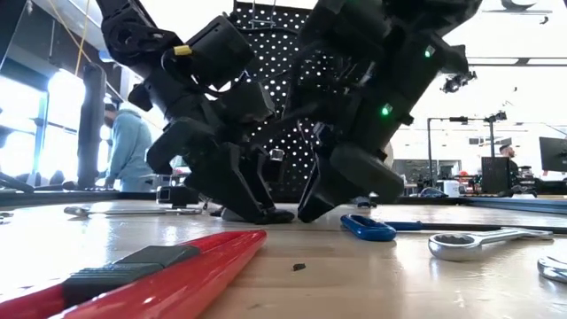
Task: Hang tools onto peg board
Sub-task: Put the set of hex keys into the bottom black bin on the peg board
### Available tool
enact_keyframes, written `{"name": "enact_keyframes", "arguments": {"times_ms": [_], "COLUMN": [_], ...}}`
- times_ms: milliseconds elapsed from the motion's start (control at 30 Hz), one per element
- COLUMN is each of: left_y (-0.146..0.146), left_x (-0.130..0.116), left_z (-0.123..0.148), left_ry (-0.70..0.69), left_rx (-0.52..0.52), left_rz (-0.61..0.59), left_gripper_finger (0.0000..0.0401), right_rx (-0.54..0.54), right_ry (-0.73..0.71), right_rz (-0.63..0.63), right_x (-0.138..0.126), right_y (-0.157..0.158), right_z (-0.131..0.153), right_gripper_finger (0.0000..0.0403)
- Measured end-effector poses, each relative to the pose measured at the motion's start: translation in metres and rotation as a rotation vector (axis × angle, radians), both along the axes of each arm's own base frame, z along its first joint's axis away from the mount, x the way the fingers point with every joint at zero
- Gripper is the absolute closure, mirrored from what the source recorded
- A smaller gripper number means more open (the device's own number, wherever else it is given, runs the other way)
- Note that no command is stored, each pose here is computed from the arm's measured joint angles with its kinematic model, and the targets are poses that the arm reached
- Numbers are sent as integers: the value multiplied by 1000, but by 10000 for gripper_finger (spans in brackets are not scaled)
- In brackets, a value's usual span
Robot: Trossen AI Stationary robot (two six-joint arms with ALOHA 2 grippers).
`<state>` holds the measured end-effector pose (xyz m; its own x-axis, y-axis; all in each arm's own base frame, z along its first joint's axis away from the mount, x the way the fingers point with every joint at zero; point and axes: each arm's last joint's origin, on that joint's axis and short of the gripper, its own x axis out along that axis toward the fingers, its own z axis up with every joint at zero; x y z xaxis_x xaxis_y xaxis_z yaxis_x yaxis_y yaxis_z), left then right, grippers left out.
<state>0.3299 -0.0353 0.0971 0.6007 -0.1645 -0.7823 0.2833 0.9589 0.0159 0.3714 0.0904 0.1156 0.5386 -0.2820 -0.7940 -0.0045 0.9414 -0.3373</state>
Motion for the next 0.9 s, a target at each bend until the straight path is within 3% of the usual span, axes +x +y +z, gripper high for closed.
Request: {"name": "enact_keyframes", "arguments": {"times_ms": [300, 900], "left_y": [-1, -2], "left_x": [-5, -11], "left_z": [11, 25], "left_ry": [6, 6], "left_rx": [33, 116], "left_rz": [5, 25], "left_gripper_finger": [213, 215], "right_rx": [110, 115], "right_ry": [-59, -61], "right_rz": [-50, -66], "right_x": [-6, -7], "right_y": [-2, -4], "right_z": [31, 34], "right_gripper_finger": [320, 320]}}
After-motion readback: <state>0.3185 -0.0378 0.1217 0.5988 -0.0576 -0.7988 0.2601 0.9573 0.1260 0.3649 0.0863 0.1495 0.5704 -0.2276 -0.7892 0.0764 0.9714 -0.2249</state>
